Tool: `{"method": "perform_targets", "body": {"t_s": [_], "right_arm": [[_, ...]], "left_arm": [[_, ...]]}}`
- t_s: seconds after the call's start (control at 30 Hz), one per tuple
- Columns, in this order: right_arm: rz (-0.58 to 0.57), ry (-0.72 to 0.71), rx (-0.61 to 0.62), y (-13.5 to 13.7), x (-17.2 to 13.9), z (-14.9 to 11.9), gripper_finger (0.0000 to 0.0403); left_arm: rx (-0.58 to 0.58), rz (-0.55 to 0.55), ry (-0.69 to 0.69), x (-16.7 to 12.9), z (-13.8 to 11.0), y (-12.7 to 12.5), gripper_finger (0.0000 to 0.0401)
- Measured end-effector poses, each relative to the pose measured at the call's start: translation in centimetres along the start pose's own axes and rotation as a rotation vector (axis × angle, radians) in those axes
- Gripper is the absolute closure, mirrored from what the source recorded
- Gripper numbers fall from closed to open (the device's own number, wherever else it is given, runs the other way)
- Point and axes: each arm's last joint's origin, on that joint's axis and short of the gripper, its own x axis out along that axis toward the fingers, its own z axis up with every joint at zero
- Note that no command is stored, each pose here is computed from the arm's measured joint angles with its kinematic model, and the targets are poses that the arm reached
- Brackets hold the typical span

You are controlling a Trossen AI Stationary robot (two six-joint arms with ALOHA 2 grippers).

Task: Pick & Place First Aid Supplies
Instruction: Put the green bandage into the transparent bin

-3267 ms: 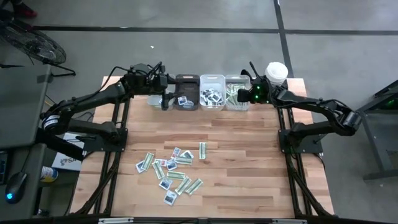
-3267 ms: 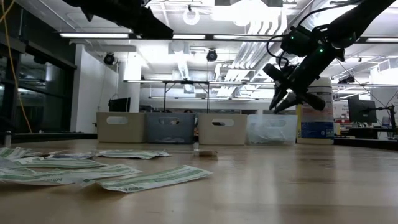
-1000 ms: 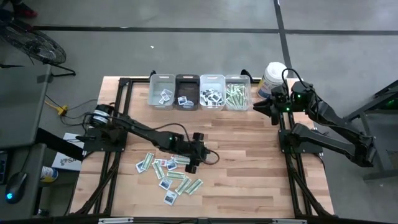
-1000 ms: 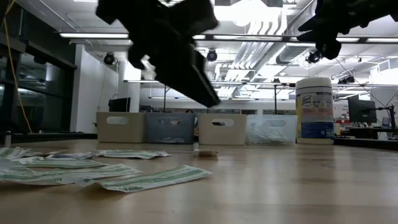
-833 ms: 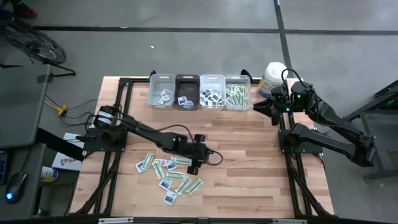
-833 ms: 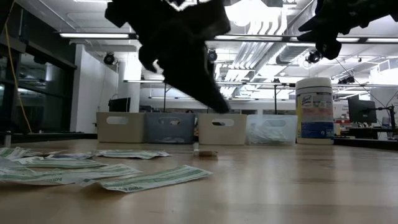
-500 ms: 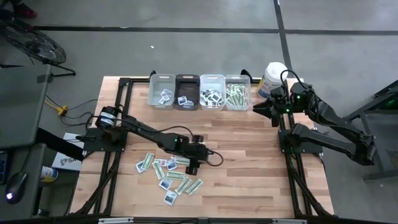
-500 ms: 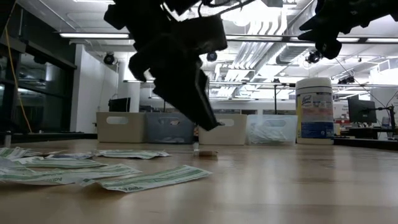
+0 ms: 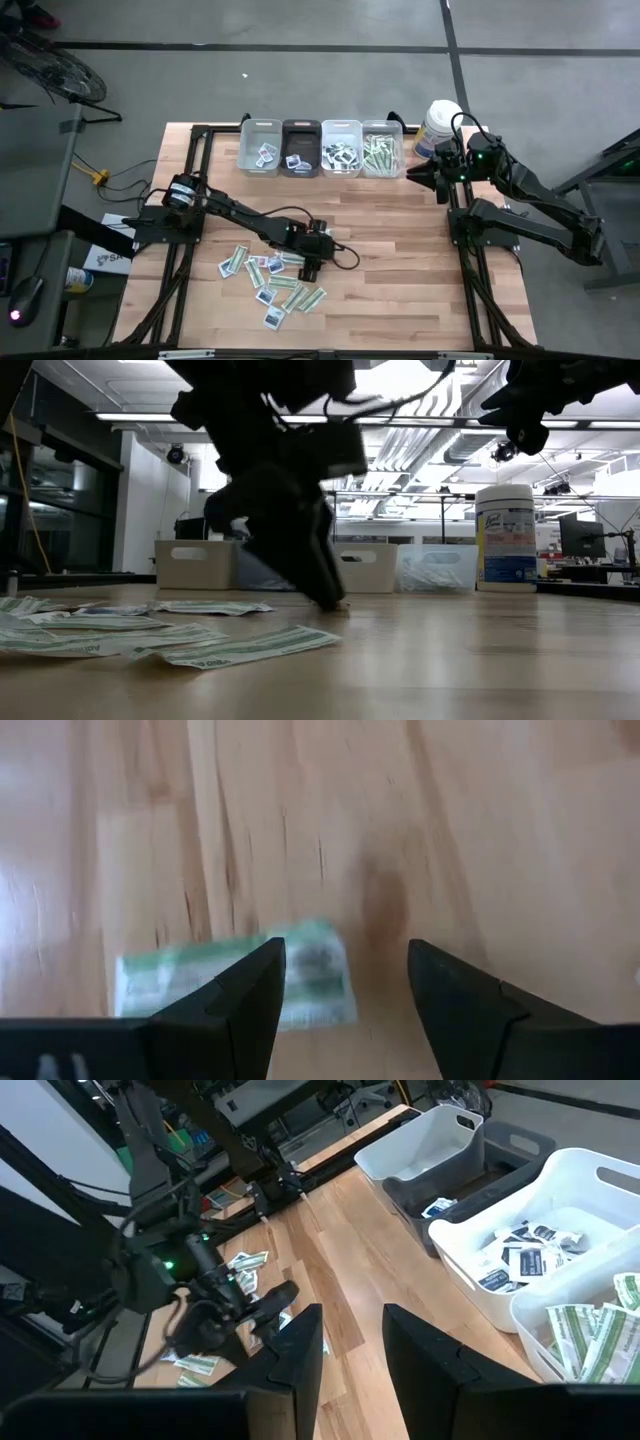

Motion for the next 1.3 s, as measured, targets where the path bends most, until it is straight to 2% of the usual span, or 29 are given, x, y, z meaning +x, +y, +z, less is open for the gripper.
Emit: {"method": "perform_targets", "body": {"t_s": [0.13, 0.47, 0.83, 1.13, 1.3], "right_arm": [[0.001, 0.000, 0.003, 0.0, 0.0, 0.0, 0.0302], [0.003, 0.007, 0.009, 0.0, 0.0, -0.1, 0.0302], [0.003, 0.019, 0.016, 0.0, 0.0, -0.2, 0.0302], [0.004, 0.018, 0.016, 0.0, 0.0, -0.2, 0.0302], [0.004, 0.018, 0.015, 0.0, 0.0, -0.2, 0.0301]], "left_arm": [[-0.029, 0.034, 0.017, 0.7, -0.3, 0.0, 0.0195], [-0.016, 0.097, 0.108, 2.0, -1.6, -0.1, 0.0203], [0.014, 0.158, 0.143, 2.2, -2.0, 0.1, 0.0280], [0.017, 0.166, 0.157, 2.2, -2.2, 0.2, 0.0324], [0.016, 0.166, 0.160, 2.2, -2.2, 0.2, 0.0361]]}}
